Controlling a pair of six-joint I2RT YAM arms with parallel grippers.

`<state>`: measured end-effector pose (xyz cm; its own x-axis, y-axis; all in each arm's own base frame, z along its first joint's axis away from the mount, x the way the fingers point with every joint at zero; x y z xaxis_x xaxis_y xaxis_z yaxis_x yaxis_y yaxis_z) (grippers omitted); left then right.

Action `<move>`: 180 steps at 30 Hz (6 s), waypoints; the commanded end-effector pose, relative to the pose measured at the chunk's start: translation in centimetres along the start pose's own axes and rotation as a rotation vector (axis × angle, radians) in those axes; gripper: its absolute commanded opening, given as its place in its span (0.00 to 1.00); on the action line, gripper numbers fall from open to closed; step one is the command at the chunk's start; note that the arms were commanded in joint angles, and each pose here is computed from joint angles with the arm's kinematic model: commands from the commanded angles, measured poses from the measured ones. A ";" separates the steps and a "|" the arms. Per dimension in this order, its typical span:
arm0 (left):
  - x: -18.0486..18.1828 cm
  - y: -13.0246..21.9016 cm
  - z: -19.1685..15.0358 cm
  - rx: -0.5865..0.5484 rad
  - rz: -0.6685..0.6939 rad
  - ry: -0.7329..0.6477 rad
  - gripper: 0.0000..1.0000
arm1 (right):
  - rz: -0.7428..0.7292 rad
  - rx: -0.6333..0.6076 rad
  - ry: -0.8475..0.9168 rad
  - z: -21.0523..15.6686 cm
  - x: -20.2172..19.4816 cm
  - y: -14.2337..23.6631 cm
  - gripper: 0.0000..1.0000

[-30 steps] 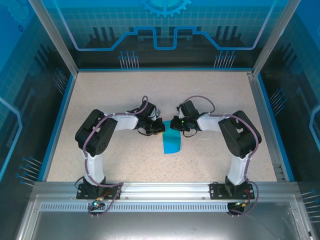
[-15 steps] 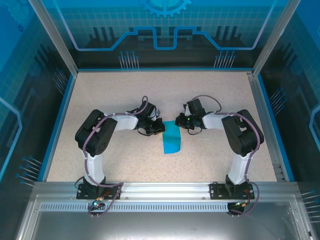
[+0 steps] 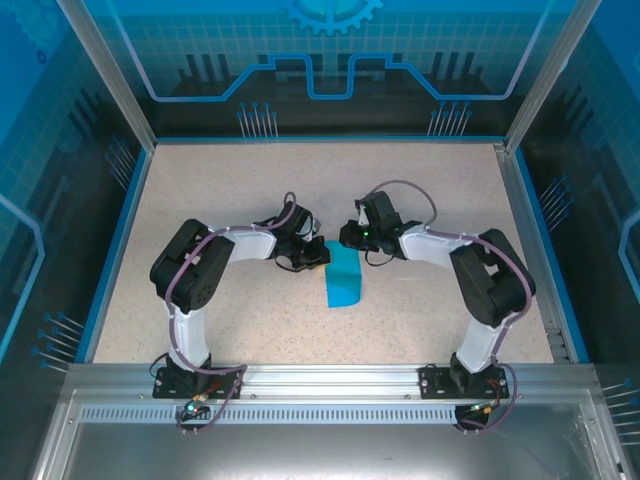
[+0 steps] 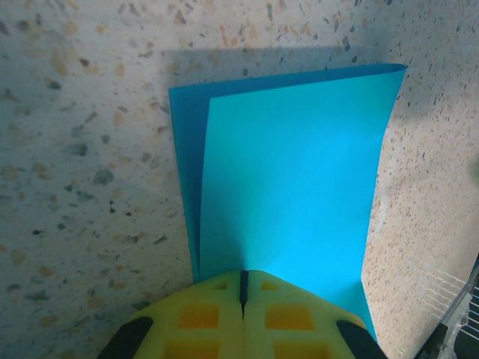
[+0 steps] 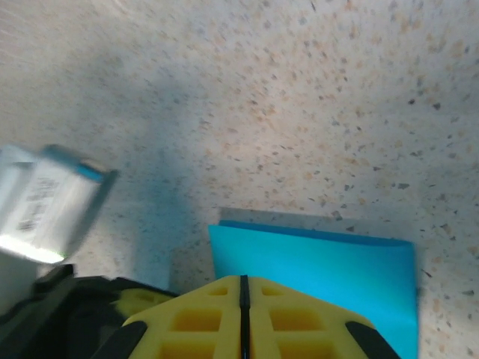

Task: Fold a paper plane with a square sheet of paper (pick it up from the middle)
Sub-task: Fold the square sheet of paper in half at the center of the table, then move the square sheet of paper to the center of the table.

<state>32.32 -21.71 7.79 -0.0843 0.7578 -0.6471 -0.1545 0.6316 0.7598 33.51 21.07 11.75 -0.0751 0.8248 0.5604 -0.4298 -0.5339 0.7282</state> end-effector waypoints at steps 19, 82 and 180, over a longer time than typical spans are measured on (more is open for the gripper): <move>7.4 -1.2 -4.6 0.148 0.359 0.144 0.00 | -0.208 -0.047 -0.171 2.4 -6.4 0.7 0.09; 8.1 -1.7 -4.5 0.111 0.378 0.169 0.00 | -0.066 0.513 -0.133 -15.0 -6.0 5.4 0.09; 1.0 9.9 -4.7 -0.215 0.140 0.097 0.37 | -0.024 0.372 -0.054 -12.7 5.0 -1.8 0.12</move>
<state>26.47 -16.32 14.06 -0.1744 0.8133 -0.5551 -0.3051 0.4914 0.8158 22.02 27.41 8.76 -0.0518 0.8475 0.5283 -0.0634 -0.5308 0.8451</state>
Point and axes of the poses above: each hand's point on the last joint's axis, 136 mm out from that joint toward the fingers, its own y axis back along the fingers, its own x axis along the line the jaws close on, z = x × y, the point moved 9 cm from there along y, back along the fingers
